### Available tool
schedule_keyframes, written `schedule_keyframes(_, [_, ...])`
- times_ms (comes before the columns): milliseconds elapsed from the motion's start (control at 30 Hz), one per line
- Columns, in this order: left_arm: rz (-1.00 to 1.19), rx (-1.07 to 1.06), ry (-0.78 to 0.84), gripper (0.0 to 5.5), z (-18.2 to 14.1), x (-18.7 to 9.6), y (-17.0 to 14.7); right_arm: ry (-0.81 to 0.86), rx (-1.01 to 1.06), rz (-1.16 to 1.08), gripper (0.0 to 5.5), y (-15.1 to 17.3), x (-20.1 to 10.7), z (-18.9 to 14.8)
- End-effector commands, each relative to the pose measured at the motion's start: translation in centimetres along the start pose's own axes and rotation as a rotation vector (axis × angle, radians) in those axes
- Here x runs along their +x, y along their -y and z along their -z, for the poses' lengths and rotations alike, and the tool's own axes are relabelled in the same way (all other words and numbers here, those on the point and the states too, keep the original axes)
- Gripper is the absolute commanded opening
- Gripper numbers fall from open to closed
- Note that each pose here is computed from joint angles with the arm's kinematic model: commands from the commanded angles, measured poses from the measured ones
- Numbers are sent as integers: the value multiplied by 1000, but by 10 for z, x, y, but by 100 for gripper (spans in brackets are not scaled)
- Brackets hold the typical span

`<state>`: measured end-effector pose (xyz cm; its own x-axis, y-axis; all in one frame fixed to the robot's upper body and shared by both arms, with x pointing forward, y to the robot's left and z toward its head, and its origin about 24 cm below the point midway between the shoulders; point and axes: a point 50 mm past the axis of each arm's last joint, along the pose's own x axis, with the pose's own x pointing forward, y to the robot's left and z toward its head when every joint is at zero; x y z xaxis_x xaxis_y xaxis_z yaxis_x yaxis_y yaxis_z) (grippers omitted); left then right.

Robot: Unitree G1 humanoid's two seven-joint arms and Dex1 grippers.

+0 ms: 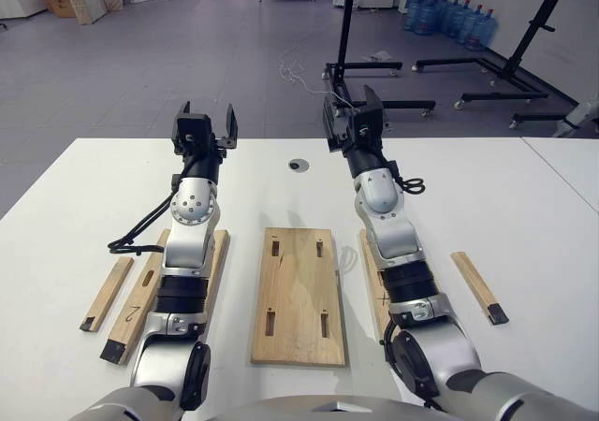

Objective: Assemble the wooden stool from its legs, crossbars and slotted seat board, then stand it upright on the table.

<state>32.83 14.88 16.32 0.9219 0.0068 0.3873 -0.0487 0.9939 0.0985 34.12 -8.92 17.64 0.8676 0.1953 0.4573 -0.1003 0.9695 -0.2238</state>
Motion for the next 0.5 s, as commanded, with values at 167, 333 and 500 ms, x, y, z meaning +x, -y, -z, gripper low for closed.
schedule_keyframes(167, [42, 34, 14, 392, -5, 6, 3, -8, 77, -22, 367, -11, 3, -1])
schedule_keyframes(333, [2, 16, 22, 392, -4, -2, -1, -23, 139, -15, 367, -9, 7, -2])
schedule_keyframes(500, [14, 30, -17, 392, 1, -4, 1, -47, 132, 4, 367, -3, 2, -1])
